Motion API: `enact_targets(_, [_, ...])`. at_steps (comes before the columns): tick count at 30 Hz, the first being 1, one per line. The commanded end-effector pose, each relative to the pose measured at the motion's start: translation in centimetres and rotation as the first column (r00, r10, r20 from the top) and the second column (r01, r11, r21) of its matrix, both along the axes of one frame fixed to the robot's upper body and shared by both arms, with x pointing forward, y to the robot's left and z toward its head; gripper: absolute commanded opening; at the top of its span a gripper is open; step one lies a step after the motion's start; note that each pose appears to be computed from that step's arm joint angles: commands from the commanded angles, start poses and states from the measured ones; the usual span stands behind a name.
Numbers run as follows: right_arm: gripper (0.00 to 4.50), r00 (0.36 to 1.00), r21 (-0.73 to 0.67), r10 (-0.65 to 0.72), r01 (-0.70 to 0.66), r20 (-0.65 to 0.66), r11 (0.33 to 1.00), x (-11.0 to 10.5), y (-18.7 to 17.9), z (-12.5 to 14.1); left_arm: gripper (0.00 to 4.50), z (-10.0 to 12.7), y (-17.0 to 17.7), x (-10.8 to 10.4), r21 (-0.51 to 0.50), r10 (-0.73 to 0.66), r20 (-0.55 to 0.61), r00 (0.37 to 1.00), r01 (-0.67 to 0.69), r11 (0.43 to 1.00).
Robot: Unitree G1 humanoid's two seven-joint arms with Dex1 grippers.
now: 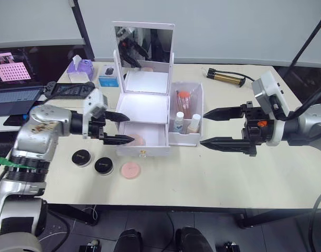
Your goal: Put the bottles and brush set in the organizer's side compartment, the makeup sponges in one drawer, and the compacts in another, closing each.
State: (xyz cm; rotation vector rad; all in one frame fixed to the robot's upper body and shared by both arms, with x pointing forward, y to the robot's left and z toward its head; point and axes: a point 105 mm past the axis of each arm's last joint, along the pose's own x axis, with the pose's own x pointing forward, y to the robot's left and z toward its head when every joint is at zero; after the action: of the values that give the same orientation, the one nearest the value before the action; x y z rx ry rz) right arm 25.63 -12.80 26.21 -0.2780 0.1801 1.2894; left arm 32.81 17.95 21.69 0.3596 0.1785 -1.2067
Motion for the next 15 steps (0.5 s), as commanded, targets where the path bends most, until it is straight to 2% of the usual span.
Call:
enact_targets(1, [4.5,0.998,-0.024,-0.021,0.023,0.055,0.999,0.3,-0.8,0.9,4.47,3.2,3.3,-1.3,-0.087,0.126,0.052,0.991,-0.121,0.989])
enact_targets(3, [4.5,0.998,-0.029,-0.02,0.021,0.054,0.999,0.5,-1.1,0.8,4.47,3.1,5.1,-2.0,-0.088,0.197,0.051,0.979,-0.192,0.977])
enact_targets(6, [4.5,0.999,-0.037,-0.004,0.006,0.048,0.999,1.0,-1.1,0.3,4.47,1.7,7.8,-3.9,-0.032,0.3,0.034,0.953,-0.299,0.954])
enact_targets(8, [4.5,0.999,-0.03,0.014,-0.013,0.043,0.999,1.4,-0.8,0.1,4.47,1.0,8.8,-4.9,-0.03,0.346,0.02,0.938,-0.345,0.938])
enact_targets(12, [4.5,0.999,-0.031,0.041,-0.04,0.035,0.999,2.3,-0.4,-0.7,4.47,-0.6,11.8,-7.1,-0.054,0.492,0.001,0.87,-0.492,0.869])
enact_targets(15, [4.5,0.997,-0.033,0.067,-0.066,0.031,0.997,2.8,-0.2,-1.1,4.47,-3.0,15.0,-9.6,-0.065,0.615,-0.04,0.788,-0.616,0.785])
